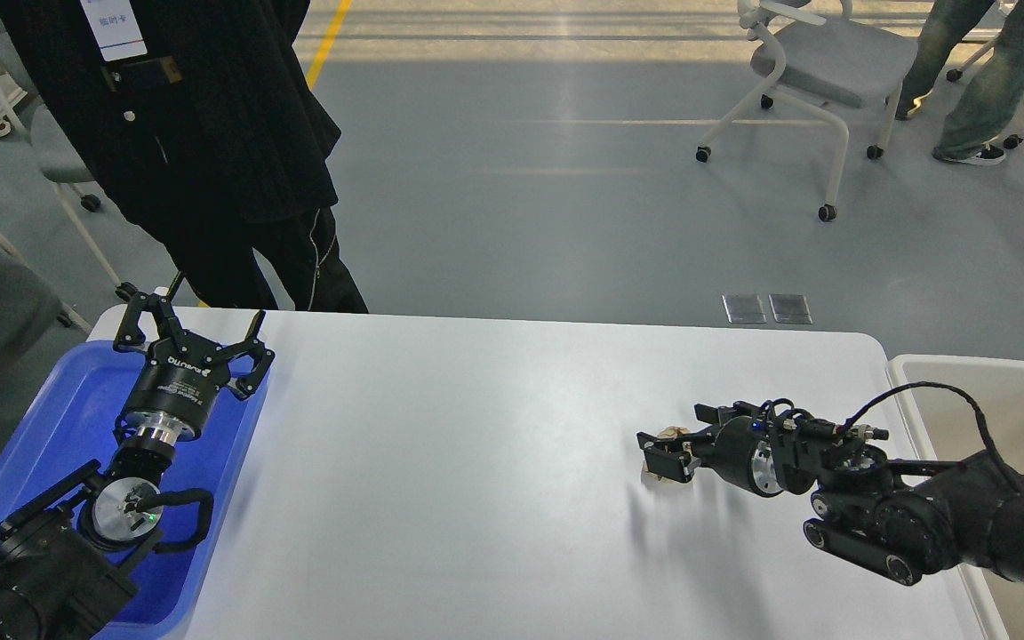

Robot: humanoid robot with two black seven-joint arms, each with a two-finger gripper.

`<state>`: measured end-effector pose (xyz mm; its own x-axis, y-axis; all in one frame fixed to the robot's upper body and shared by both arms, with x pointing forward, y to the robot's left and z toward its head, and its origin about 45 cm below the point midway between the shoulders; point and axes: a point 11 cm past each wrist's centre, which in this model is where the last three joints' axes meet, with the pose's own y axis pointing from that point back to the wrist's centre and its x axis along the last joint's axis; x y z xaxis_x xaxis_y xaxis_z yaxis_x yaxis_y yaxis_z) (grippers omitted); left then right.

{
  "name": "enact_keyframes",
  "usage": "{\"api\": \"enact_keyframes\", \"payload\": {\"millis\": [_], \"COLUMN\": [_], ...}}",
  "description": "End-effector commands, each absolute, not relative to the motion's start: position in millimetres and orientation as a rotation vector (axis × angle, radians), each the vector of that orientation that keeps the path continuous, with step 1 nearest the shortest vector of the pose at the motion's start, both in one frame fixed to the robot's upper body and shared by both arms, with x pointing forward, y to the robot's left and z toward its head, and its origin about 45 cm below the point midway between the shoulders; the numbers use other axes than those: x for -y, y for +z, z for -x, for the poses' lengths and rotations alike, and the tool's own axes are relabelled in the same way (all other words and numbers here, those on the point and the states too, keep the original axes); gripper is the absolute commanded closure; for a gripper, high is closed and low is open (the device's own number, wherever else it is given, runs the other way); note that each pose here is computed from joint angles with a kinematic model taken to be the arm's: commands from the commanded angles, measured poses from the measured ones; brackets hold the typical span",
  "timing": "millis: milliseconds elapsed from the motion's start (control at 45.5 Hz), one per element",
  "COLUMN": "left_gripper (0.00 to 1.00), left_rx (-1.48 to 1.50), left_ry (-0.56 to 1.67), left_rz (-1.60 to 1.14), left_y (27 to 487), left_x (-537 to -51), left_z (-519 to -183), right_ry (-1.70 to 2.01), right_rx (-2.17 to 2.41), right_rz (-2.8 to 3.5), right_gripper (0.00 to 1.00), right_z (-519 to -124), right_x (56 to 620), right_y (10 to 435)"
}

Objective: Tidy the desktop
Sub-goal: 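Reach the right gripper toward the crumpled tan paper ball, then close the right gripper on the paper ball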

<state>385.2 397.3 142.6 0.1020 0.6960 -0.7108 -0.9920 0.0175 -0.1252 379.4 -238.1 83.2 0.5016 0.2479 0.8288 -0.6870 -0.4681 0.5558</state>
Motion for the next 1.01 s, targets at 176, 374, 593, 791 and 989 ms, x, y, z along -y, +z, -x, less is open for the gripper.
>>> {"api": "enact_keyframes", "payload": {"millis": [176,374,593,791,989], "left_gripper": [0.00,0.00,0.00,0.00,0.00], "left_rx": [-0.531,-0.532,-0.532,-0.532,-0.532], "left_ry": [1.411,1.412,1.412,1.412,1.412], "left_rz": [0.704,0.705,0.705,0.705,0.705], "left_y": [143,143,143,143,143], "left_x": [-397,-397,-397,-397,-397], "left_z": [-385,-385,-385,-385,-385], "right_ry": [1.157,1.134,1.151,1.149,1.138], "right_rx": [0.370,0.357,0.381,0.392,0.380], "right_rz": [-1.703,-1.720,-1.698,-1.679,-1.686], "right_gripper": [0.00,0.00,0.01,0.30,0.92], "right_z": [-376,-366,-368,-371,-367], "right_x": [234,230,230,232,231], "right_y": [65,53,48,47,42]}}
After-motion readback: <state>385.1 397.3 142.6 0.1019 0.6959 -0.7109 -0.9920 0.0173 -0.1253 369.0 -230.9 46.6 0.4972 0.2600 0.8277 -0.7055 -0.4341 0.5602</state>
